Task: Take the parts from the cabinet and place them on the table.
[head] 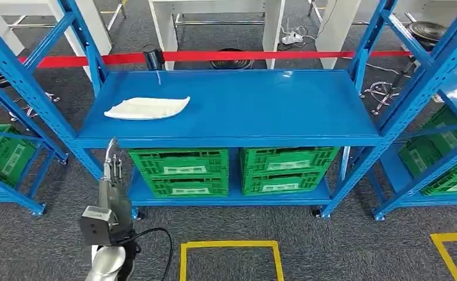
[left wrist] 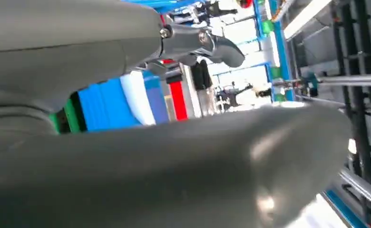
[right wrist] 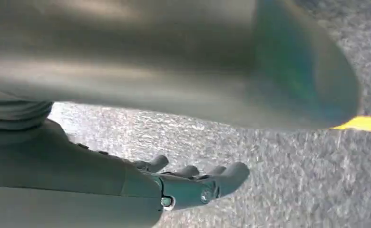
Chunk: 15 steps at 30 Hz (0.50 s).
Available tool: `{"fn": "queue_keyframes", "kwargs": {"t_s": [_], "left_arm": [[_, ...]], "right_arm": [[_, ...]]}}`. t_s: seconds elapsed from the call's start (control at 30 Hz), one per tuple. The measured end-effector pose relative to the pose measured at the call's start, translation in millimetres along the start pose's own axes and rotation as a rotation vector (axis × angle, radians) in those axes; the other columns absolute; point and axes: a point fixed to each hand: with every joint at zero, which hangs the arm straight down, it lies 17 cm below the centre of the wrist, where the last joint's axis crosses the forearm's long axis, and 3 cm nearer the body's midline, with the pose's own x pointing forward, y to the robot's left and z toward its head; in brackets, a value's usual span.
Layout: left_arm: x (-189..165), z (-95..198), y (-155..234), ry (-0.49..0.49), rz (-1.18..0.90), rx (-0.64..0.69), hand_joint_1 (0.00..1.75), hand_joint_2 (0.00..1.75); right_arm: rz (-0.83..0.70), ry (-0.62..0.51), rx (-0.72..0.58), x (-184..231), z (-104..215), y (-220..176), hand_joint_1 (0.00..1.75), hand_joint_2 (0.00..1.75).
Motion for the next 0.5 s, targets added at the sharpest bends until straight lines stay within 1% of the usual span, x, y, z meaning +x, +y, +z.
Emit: {"fn": "queue_keyframes", "kwargs": {"t_s": [0.1,0.23,0.37,0.5], "left_arm": [[-4.6,-3.2,-5.9,0.008,0.009,-0.01,0.0,0.0],[-5.7,-16.1,-16.0,0.0,0.031,-0.018,0.0,0.0],[-2.0,-24.8,-31.3,-0.021,0.041,-0.064,0.0,0.0],[-2.2,-37.0,-43.3,-0.025,0.07,-0.081,0.0,0.0]], "right_arm": [[-0.042,0.005,-0.022,-5.3,-0.6,-6.2,0.0,0.0],[-0.115,0.002,-0.048,-1.2,-2.0,-13.2,0.0,0.0],[-0.139,0.007,-0.056,-3.1,-2.2,-15.3,0.0,0.0],[-0.163,0.007,-0.058,-2.9,-2.6,-17.6,0.0,0.0]]}}
